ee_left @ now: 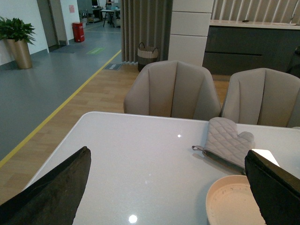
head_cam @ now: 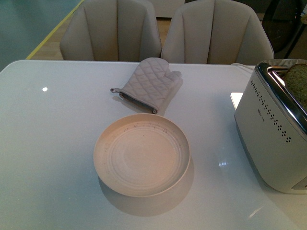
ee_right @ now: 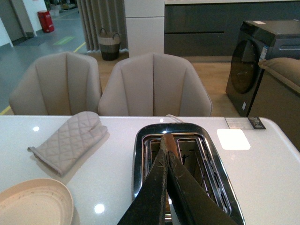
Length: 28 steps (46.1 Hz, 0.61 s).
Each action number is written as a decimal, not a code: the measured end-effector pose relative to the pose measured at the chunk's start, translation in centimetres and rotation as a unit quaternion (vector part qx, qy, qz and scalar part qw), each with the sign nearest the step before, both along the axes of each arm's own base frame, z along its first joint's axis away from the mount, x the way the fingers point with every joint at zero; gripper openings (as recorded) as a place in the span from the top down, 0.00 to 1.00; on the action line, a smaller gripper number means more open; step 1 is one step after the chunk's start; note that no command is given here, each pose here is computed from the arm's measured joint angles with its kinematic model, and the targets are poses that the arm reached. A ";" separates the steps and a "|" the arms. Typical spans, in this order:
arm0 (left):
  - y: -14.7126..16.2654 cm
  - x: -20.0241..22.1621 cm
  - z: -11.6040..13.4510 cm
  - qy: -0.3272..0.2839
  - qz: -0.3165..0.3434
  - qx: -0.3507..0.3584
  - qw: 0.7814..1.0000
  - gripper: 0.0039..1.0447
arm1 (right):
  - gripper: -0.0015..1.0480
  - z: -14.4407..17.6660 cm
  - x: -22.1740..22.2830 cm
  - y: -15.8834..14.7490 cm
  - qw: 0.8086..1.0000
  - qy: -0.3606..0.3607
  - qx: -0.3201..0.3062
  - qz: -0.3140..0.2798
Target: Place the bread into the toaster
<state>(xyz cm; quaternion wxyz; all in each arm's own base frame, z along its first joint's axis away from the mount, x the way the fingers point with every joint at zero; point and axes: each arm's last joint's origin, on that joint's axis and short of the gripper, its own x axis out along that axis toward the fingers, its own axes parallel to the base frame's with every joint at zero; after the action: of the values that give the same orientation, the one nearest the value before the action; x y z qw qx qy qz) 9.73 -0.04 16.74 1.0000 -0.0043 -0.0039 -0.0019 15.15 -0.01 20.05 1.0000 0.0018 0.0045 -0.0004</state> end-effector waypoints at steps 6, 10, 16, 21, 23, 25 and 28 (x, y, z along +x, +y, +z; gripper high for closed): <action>0.0 0.0 0.0 0.000 0.000 0.000 1.000 0.06 | 0.98 -0.8 -0.9 0.0 1.000 -0.002 0.000 0.000; 0.0 0.0 0.0 0.000 0.000 0.000 1.000 0.06 | 0.98 -1.3 -1.4 0.0 1.000 -0.001 0.000 0.000; 0.0 0.0 0.0 0.000 0.000 0.000 1.000 0.06 | 0.98 -1.9 -2.1 0.0 1.000 -0.001 0.000 0.000; 0.0 0.0 0.0 0.000 0.000 0.000 1.000 0.06 | 0.98 -2.3 -2.6 0.0 1.000 -0.002 0.000 0.000; 0.0 0.0 0.0 0.000 0.000 0.000 1.000 0.06 | 0.98 -2.3 -2.7 0.0 1.000 -0.002 0.000 0.000; 0.0 0.0 0.0 0.000 0.000 0.000 1.000 0.06 | 0.98 -2.5 -2.9 0.0 1.000 -0.002 0.000 0.000; 0.0 0.0 0.0 0.000 0.000 0.000 1.000 0.06 | 0.98 -2.8 -3.1 0.0 1.000 -0.008 0.000 0.000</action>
<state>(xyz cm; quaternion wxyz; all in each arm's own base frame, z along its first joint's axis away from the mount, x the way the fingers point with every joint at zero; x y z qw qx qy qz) 9.73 -0.04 16.74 1.0000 -0.0043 -0.0039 -0.0019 12.02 -0.01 17.21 1.0000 0.0018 -0.0037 -0.0004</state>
